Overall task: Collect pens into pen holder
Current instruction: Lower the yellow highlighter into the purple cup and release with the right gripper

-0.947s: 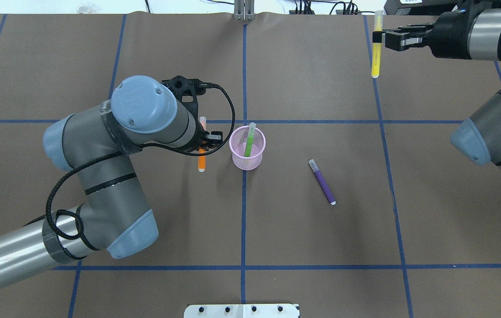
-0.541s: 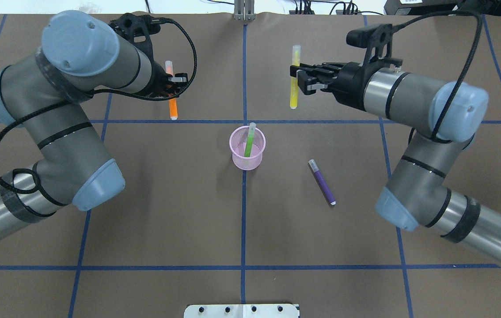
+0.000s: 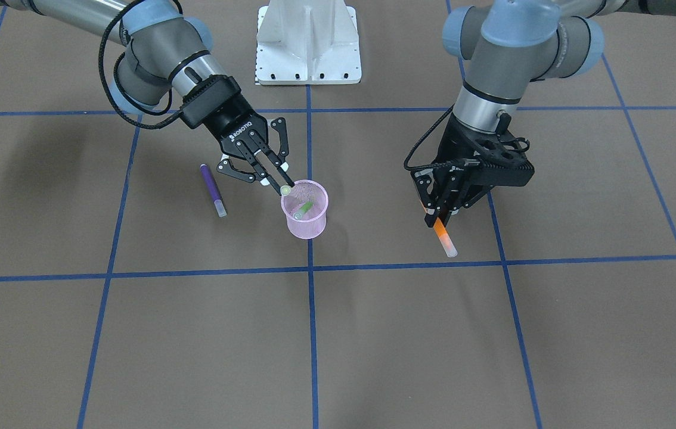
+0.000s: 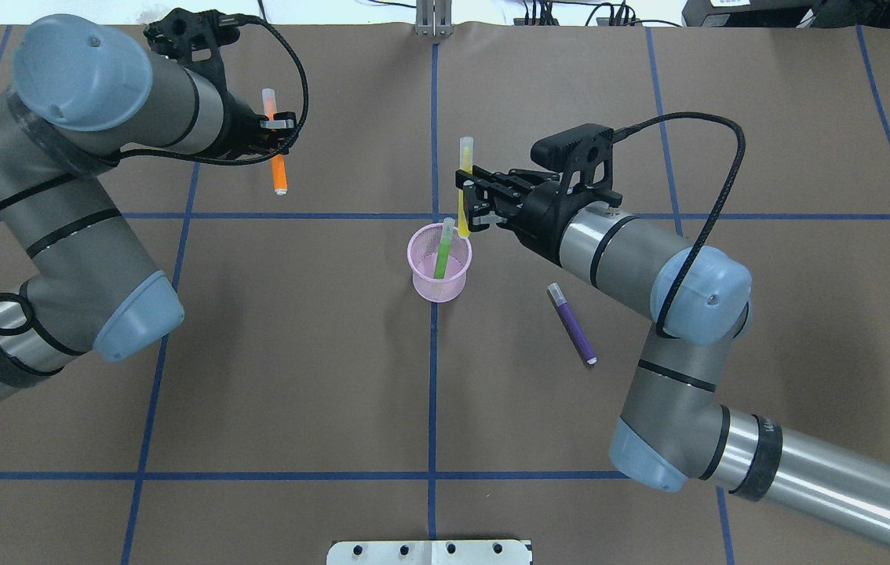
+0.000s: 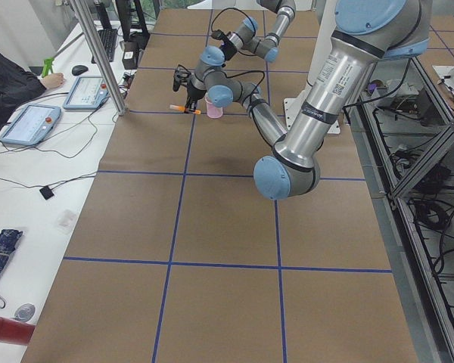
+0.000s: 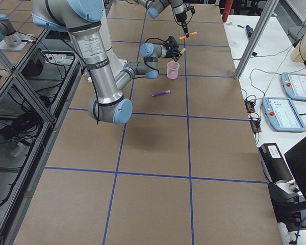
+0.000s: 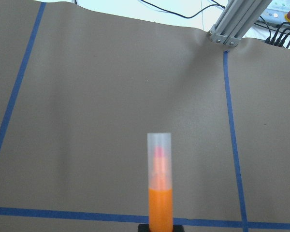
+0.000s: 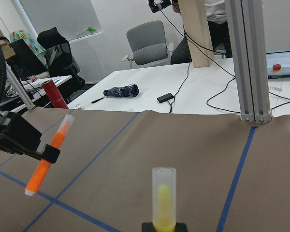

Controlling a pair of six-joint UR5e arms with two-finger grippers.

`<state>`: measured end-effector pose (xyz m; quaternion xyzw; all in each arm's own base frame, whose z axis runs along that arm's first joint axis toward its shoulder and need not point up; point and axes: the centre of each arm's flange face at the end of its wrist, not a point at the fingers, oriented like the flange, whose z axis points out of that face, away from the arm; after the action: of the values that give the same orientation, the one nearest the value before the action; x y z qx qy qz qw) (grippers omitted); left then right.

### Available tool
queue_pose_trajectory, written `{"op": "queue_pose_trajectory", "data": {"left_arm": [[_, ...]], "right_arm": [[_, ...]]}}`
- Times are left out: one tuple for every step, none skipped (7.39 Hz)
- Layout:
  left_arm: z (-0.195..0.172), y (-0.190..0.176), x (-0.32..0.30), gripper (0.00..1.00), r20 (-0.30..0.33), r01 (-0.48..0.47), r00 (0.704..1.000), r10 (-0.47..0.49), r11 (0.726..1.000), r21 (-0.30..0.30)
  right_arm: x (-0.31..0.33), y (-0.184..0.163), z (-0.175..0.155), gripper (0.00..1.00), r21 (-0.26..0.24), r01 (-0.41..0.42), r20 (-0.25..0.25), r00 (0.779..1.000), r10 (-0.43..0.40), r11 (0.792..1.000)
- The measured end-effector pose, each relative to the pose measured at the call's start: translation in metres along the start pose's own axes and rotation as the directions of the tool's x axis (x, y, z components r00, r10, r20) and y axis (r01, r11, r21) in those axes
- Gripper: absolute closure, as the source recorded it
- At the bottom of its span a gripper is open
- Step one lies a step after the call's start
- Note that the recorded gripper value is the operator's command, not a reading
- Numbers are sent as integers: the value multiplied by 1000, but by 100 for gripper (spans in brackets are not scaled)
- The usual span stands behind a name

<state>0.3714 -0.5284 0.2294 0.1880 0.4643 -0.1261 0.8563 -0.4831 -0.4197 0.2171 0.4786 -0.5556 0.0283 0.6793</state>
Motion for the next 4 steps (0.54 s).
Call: {"op": "queue_pose_trajectory", "data": {"left_arm": [[3,0,-3,100,2,0,1000,0,1000,-1],[4,1,-4,100,5,0,1000,0,1000,-2],[6,1,-5,100,7,0,1000,0,1000,-3],[7,1,-6,100,9,0,1000,0,1000,-4]], "right_arm": [[-6,2,9,100,3,0,-3,1000,0,1000],[-9,4,16,100,0,1,-7,1000,-1,1000],[-10,9,20,100,-8,3,-11,1000,-3,1000],[-10,15,24,100,-17,6,-16,1000,-6,1000]]}}
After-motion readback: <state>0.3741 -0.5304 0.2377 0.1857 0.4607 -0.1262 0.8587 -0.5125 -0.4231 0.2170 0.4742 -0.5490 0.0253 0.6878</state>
